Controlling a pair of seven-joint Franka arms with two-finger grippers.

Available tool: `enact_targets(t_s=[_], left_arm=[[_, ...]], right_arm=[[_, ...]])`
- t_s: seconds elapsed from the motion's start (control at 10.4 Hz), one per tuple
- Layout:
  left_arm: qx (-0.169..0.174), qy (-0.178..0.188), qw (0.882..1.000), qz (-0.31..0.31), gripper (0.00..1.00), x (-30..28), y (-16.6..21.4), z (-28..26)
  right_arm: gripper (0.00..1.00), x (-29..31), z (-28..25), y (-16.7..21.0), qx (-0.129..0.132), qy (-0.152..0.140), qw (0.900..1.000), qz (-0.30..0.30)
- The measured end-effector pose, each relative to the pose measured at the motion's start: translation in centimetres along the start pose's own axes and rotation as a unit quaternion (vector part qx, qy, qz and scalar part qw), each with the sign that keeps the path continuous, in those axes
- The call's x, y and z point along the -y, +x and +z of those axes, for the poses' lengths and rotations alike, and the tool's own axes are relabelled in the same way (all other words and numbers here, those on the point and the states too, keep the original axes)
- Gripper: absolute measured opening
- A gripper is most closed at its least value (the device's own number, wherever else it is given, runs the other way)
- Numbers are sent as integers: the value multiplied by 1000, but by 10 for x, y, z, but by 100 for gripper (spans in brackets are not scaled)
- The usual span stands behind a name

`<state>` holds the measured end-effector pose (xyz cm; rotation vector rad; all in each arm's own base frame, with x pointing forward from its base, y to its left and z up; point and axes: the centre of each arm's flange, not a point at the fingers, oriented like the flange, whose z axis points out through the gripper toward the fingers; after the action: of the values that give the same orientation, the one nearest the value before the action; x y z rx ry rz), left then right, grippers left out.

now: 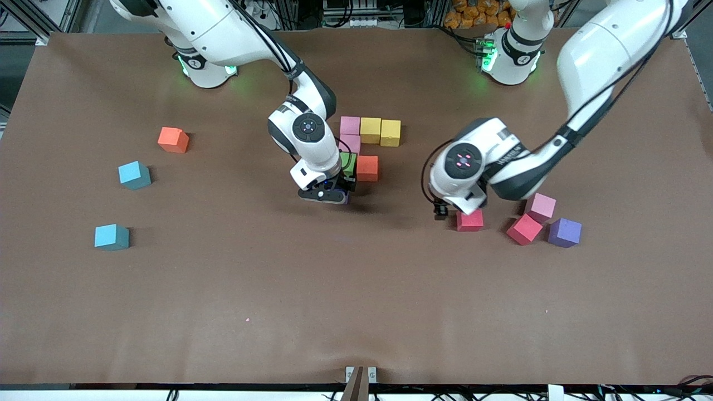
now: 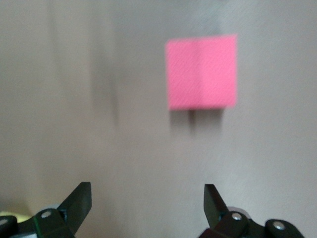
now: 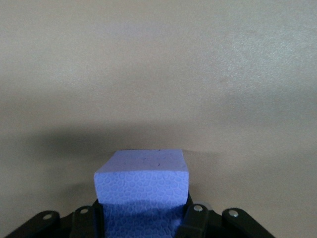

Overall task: Arrange 11 blocks into digit 3
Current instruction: 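Release the purple cube with the right gripper while the left gripper grasps pink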

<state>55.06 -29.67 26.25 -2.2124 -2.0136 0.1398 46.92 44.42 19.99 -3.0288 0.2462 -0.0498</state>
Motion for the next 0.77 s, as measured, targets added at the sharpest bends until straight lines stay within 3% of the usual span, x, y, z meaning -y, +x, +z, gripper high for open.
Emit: enact_targets(t_s=[0.38, 0.77], left_arm=[[-24, -2, 999, 44, 100, -12, 32, 9], [-29, -12, 999, 15, 100, -28, 78, 10]], right_arm=[[53, 3, 0, -4, -2, -4, 1000, -5], [53, 3, 0, -7, -1, -5, 1000, 0]])
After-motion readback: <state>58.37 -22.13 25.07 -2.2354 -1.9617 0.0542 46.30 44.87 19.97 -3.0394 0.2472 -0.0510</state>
